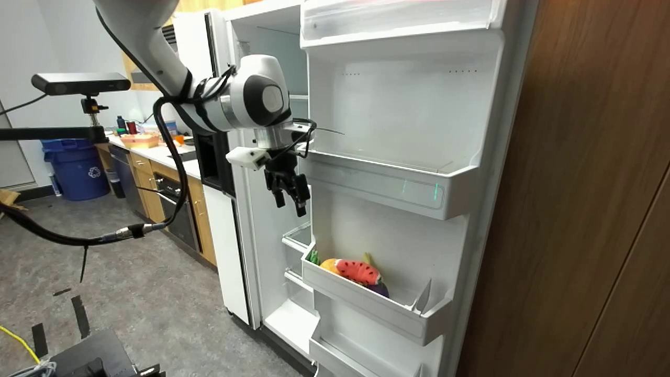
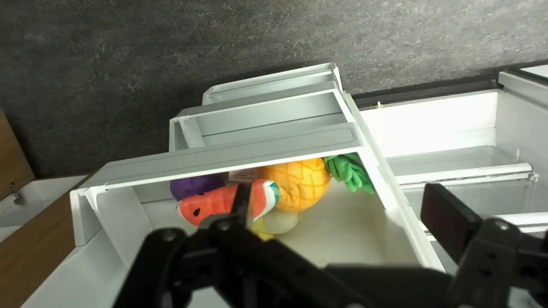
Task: Move the watermelon plush toy from the top compartment to the bottom compartment.
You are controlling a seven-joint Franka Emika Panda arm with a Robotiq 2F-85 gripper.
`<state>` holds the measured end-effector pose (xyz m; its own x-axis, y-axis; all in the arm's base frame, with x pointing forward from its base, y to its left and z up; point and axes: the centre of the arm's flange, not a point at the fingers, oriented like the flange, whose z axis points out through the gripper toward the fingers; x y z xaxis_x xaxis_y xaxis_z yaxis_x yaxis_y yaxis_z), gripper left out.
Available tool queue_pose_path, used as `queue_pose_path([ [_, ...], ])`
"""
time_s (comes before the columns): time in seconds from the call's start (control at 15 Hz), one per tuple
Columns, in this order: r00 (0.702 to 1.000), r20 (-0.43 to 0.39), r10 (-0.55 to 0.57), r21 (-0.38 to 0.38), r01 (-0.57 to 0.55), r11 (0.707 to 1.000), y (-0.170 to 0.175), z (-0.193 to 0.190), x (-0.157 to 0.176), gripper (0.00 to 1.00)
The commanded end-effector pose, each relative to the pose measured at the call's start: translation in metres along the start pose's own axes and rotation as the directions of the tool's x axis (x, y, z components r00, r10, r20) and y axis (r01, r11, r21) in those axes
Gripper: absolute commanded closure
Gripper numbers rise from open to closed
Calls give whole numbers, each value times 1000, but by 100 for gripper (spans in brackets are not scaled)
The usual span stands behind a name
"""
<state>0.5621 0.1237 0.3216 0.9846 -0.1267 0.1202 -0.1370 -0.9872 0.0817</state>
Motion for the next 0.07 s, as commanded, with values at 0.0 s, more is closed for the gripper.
queue_pose_path([
  [0.0,1000,0,0,-1,0,1000,1,0,0,0],
])
